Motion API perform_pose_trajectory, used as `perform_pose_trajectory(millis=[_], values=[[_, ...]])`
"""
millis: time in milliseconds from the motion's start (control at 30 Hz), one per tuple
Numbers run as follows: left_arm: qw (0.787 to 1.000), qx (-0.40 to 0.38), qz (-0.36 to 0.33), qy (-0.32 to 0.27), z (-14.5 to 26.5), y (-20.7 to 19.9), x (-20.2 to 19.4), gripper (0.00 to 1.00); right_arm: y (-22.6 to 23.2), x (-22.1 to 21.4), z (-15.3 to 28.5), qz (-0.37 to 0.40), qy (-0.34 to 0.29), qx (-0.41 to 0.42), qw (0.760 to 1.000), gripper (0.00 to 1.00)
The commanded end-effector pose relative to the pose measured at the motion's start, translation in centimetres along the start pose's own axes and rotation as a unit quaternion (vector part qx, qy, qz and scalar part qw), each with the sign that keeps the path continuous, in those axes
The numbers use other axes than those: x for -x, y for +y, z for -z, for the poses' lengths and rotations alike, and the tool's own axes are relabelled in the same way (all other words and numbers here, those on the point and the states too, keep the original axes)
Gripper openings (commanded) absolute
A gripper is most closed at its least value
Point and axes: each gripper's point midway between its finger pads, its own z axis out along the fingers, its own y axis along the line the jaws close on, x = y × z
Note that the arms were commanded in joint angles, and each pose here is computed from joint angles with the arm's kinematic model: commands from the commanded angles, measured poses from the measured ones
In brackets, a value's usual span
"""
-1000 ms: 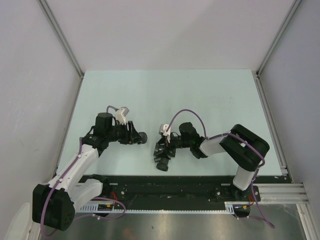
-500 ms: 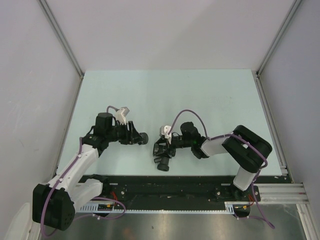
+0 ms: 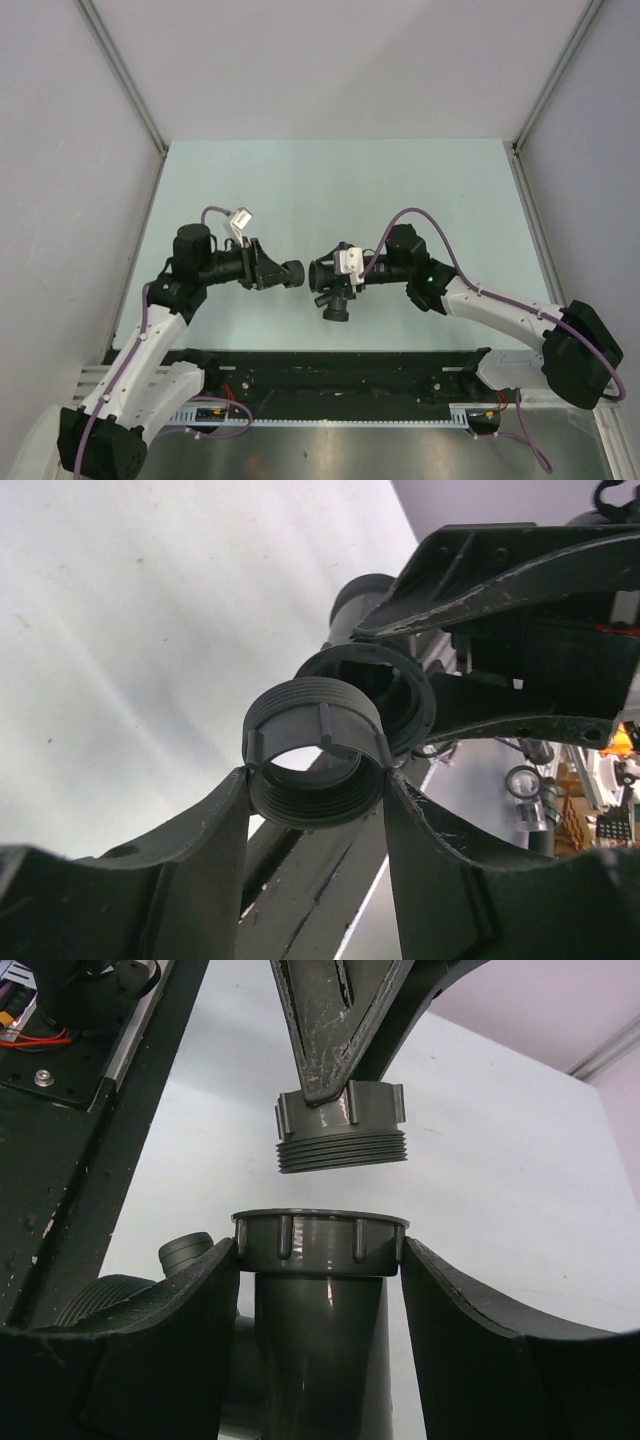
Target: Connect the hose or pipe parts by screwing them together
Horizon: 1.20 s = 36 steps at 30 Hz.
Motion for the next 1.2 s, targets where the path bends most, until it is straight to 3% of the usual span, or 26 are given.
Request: perform_pose_trajectory(millis=[0, 233, 533, 1167], values=[[0.997, -0.075, -0.032, -0.005, 1.2, -4.6, 1.8, 0.0, -1.4, 1.8, 0.6, 0.013, -0.017, -0.009, 1.0, 0.44], [0.994, -0.106, -0.037, 0.008, 1.6, -6.1, 1.5, 0.0, -0.1, 3.3, 0.0, 0.01, -0.048, 0.015, 0.999, 0.42], [0.992, -0.12, -0.032, 0.035, 1.1, -6.8, 0.2, 0.0, -1.1, 5.6, 0.4, 0.048, -0.063, -0.021, 0.997, 0.43], [0.994, -0.089, -0.026, 0.057, -1.2, -5.0, 0.0, 0.0, 0.7, 5.6, 0.8, 0.052, -0.042, -0.001, 0.998, 0.43]])
